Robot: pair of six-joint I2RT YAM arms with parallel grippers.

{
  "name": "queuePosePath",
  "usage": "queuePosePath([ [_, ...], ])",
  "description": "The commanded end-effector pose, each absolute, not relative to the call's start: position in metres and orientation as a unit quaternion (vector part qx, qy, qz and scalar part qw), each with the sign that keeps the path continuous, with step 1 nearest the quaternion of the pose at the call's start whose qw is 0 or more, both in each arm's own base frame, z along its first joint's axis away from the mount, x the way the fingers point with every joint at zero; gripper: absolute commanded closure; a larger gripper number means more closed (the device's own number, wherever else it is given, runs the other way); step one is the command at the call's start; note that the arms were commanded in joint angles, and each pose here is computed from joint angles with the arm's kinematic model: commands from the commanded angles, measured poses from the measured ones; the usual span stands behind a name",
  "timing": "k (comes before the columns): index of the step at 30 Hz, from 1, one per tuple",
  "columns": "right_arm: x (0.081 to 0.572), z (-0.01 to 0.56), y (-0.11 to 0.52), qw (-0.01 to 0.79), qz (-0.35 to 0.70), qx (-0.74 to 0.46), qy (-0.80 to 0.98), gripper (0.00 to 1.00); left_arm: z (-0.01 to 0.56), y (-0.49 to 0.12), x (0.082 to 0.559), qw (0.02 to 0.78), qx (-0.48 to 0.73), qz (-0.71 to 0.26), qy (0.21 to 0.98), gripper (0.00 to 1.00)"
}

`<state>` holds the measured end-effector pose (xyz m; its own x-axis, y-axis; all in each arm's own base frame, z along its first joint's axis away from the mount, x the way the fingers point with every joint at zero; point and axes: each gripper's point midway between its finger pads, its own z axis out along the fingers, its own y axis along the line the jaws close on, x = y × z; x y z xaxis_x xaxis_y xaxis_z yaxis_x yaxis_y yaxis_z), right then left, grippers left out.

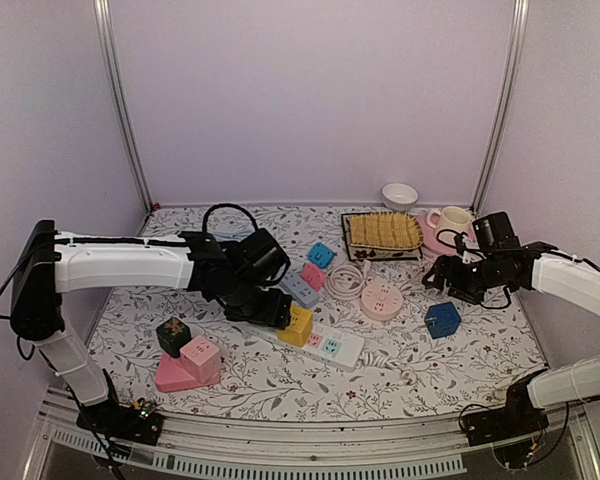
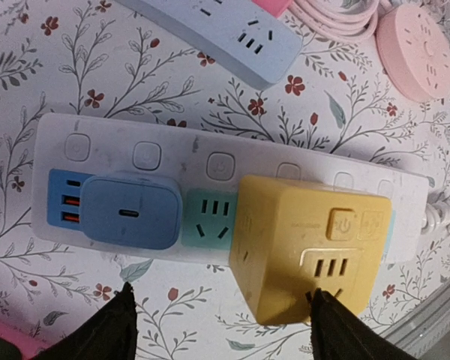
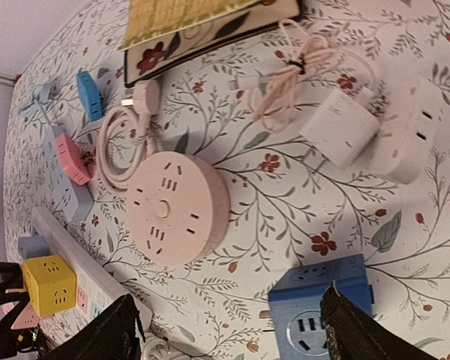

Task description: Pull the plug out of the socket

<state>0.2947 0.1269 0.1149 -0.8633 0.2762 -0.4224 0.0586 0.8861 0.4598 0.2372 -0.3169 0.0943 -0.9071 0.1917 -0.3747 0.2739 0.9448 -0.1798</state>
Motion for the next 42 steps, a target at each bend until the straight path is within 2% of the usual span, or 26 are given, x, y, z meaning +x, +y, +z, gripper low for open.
queuePosePath([
  [1, 0.301, 0.152, 0.166, 0.295, 0.239, 0.000, 0.925, 0.15, 0.106, -0.301, 0.238, 0.182, 0.094, -0.123, 0.971, 0.20],
  [11, 0.282, 0.183, 0.289, 0.325, 0.263, -0.218, 0.882, 0.08, 0.109, -0.265, 0.253, 0.179, 0.004, -0.156, 0.971, 0.20],
  [20, 0.260, 0.168, 0.375, 0.307, 0.260, -0.367, 0.838, 0.05, 0.101, -0.251, 0.271, 0.184, -0.036, -0.161, 0.969, 0.20],
  [30, 0.243, 0.134, 0.423, 0.281, 0.223, -0.469, 0.807, 0.07, 0.084, -0.249, 0.280, 0.184, -0.047, -0.144, 0.971, 0.20],
  [42, 0.234, 0.096, 0.442, 0.247, 0.189, -0.504, 0.806, 0.12, 0.065, -0.249, 0.287, 0.177, -0.057, -0.136, 0.973, 0.20],
])
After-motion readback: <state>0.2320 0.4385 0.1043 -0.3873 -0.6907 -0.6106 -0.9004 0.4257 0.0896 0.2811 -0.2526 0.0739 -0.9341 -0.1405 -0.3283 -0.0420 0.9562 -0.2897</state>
